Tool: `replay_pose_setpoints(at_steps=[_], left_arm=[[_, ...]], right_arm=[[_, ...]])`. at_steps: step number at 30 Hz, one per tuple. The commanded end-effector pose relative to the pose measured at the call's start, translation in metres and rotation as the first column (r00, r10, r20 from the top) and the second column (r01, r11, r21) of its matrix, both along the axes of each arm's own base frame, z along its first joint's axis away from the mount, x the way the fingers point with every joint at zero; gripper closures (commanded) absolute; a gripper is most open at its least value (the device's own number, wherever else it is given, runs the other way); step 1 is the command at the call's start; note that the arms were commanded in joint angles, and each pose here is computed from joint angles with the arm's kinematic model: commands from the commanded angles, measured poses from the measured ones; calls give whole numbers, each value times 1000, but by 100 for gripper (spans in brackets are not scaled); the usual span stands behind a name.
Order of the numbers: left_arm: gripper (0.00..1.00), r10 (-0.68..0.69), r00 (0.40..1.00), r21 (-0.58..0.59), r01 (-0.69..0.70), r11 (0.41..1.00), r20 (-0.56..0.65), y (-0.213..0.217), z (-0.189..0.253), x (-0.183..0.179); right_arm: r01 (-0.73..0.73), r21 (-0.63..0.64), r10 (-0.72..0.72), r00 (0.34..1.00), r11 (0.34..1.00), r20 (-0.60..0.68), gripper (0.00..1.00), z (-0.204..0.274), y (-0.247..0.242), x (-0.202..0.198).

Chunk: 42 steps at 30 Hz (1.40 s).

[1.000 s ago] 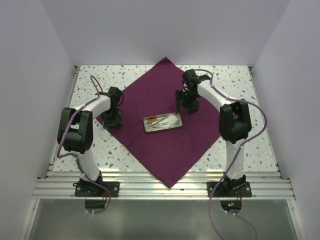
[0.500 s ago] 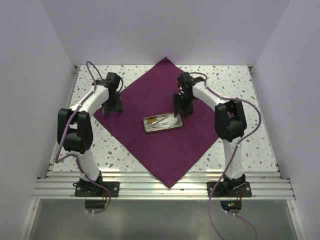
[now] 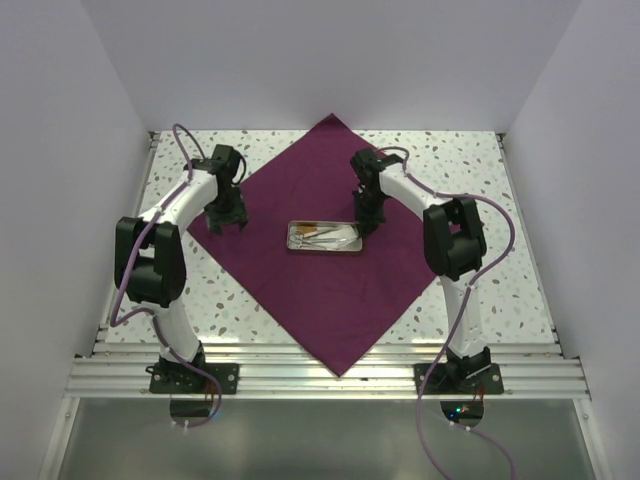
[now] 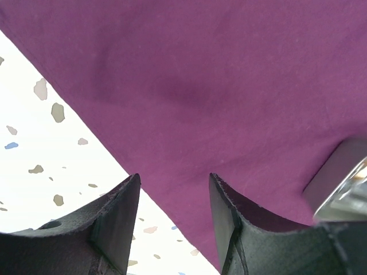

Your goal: Prepare the surgical pack

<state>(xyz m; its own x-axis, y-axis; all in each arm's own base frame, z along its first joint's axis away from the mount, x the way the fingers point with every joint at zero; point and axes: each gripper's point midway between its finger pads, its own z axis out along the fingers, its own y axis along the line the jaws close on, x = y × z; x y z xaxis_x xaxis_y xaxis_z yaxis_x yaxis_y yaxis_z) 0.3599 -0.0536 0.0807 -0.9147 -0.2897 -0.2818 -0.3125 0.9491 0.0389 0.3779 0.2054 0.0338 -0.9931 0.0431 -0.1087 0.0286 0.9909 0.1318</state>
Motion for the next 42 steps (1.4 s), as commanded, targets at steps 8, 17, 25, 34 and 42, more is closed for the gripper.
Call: replay_pose_setpoints(at_steps=[8, 17, 25, 34, 42], left_arm=[[45, 11, 999, -27, -10, 1000, 40, -4, 18, 3], [45, 1, 1000, -22, 0, 1000, 27, -3, 14, 1], [45, -3, 1000, -35, 3, 999, 23, -6, 12, 1], [45, -7, 1000, -34, 8, 999, 26, -6, 12, 1], [44, -12, 1000, -38, 12, 999, 23, -6, 10, -1]], right_arm=[[11, -59, -8, 999, 998, 48, 92, 8, -10, 12], [-107, -115, 115, 991, 988, 65, 92, 6, -21, 16], [-113, -115, 121, 990, 987, 68, 90, 6, -21, 16], [-97, -116, 105, 992, 989, 64, 83, 5, -22, 16], [-108, -125, 118, 990, 986, 78, 70, 12, -21, 22]])
